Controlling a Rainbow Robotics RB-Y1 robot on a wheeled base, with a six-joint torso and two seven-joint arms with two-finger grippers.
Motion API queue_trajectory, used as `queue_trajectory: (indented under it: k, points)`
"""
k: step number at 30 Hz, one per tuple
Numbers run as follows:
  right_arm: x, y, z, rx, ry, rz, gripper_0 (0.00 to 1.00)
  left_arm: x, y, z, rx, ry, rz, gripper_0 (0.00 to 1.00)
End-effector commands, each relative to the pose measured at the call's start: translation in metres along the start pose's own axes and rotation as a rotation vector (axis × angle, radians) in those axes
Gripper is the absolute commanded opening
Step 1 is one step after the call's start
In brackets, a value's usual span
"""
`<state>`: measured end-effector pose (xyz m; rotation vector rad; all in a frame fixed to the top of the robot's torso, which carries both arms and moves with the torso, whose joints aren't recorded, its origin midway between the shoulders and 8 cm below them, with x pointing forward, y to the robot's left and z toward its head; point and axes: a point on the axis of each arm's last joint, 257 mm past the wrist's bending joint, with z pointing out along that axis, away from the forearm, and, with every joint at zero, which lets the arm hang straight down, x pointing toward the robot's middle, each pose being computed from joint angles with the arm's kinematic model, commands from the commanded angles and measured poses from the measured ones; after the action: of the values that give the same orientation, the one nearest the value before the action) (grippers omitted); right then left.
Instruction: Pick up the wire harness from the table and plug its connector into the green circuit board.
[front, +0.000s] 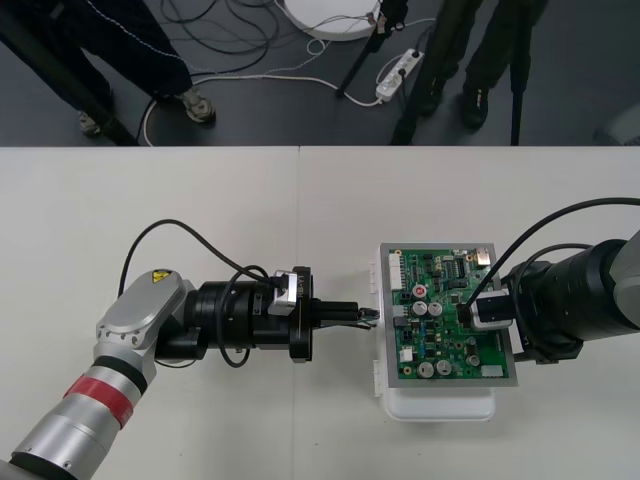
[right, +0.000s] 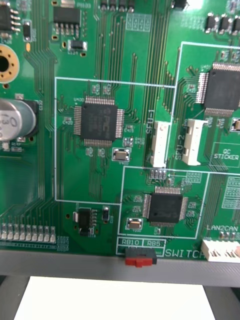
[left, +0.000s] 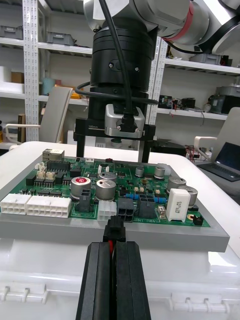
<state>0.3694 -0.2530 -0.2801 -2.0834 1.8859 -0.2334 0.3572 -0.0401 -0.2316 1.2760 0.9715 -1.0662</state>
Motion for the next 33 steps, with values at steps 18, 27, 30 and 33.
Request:
queue_trajectory:
  k: [18, 27, 30, 33]
  points:
    - [-0.014, -0.01, -0.001, 0.02, -0.014, 0.027, 1.0, -0.014, 0.006, 0.03, 0.012, -0.025, 0.095, 0.0]
    - [-0.014, -0.011, -0.001, 0.023, -0.015, 0.032, 1.0, -0.014, 0.004, 0.032, 0.019, -0.028, 0.087, 0.0]
    - [-0.014, -0.01, -0.001, 0.02, -0.015, 0.039, 1.0, -0.014, 0.004, 0.033, 0.019, -0.031, 0.085, 0.0]
    - [-0.015, -0.01, -0.001, 0.019, -0.019, 0.047, 1.0, -0.013, 0.002, 0.035, 0.024, -0.03, 0.082, 0.0]
